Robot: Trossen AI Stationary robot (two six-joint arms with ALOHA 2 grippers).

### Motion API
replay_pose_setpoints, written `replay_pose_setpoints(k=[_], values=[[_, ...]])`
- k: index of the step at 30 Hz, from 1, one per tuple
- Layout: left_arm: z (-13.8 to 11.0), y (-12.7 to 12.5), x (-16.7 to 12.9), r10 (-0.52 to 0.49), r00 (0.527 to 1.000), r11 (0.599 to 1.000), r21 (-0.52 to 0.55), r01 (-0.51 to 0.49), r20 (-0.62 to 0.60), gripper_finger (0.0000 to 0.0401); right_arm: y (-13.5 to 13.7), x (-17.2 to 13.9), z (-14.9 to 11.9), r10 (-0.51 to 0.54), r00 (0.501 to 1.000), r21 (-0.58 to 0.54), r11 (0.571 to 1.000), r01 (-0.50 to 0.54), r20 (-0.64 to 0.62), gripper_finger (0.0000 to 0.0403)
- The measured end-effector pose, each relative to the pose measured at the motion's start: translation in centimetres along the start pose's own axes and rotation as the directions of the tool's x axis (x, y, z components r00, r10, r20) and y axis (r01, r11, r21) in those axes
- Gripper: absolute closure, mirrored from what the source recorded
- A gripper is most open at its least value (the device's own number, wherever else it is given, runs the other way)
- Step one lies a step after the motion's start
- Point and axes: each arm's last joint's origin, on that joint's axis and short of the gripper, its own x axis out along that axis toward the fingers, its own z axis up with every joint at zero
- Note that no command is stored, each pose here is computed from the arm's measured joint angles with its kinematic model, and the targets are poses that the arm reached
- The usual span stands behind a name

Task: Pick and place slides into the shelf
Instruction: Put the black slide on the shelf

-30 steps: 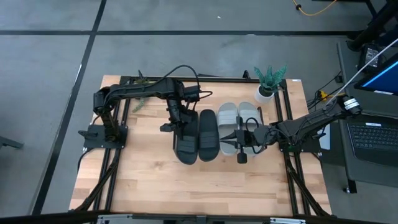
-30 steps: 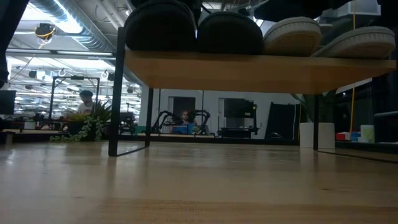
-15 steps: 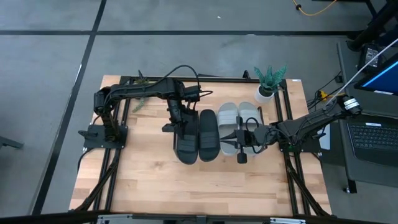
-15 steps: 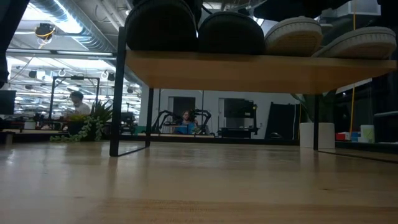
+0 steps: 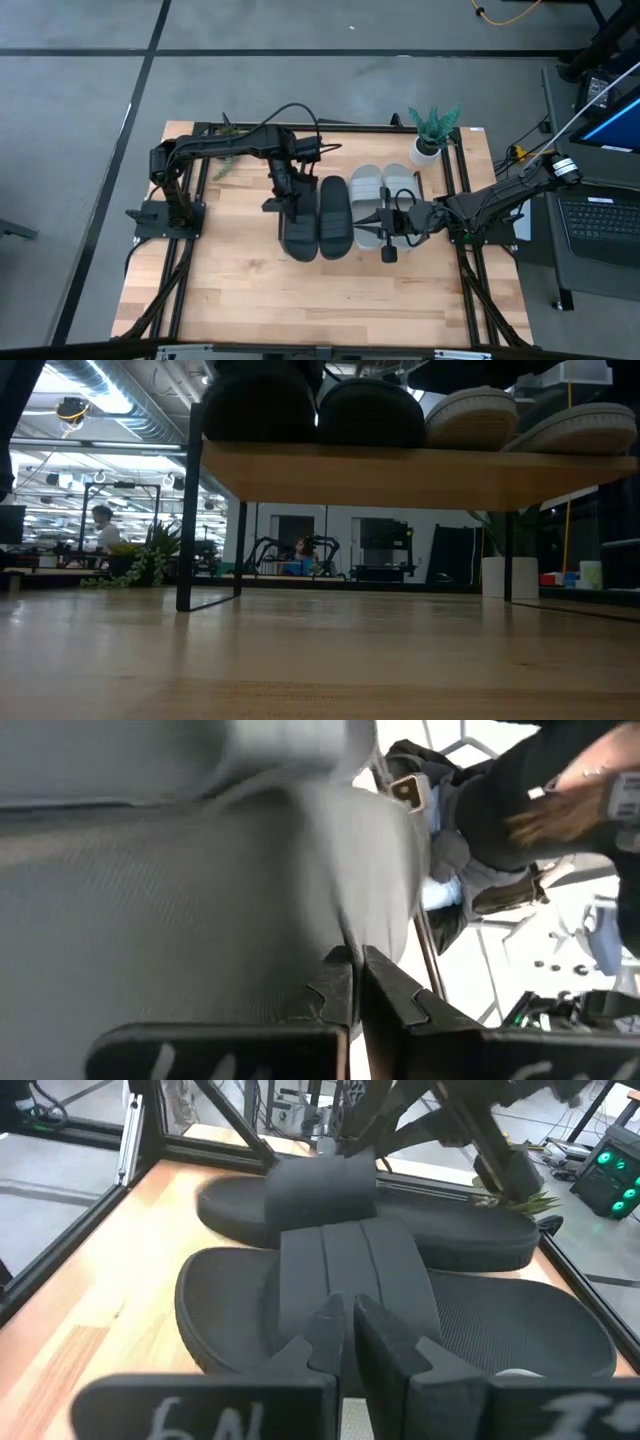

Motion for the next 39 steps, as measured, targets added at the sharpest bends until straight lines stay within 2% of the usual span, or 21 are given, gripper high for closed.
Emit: replay_pose_setpoints(k=[4, 11, 26, 31, 39], values=[[-0.1, 0.2, -0.1, 0.019, 1.000, 0.999, -0.032, -0.020, -0.008, 0.0401, 0.0, 0.0, 0.0, -0.001, 1.000, -0.010, 1.000, 0.001, 0.000, 0.0375], [0.1, 0.2, -0.1, 0.022, 1.000, 1.000, -0.016, -0.022, 0.004, 0.0398, 0.0, 0.0, 0.0, 0.000, 1.000, -0.012, 1.000, 0.000, 0.000, 0.0375], [0.8, 0.8, -0.1, 0.151, 0.988, 0.987, 0.041, -0.152, 0.036, 0.0320, 0.0, 0.0, 0.0, 0.000, 1.000, -0.005, 1.000, 0.000, -0.001, 0.0375], [1.0, 1.0, -0.2, 0.193, 0.980, 0.980, 0.029, -0.195, 0.042, 0.0292, 0.0, 0.0, 0.0, 0.001, 1.000, -0.005, 1.000, -0.001, -0.002, 0.0375], [1.0, 1.0, -0.2, 0.203, 0.978, 0.979, 0.012, -0.204, 0.038, 0.0249, 0.0, 0.0, 0.0, 0.002, 1.000, -0.006, 1.000, -0.002, -0.002, 0.0375]])
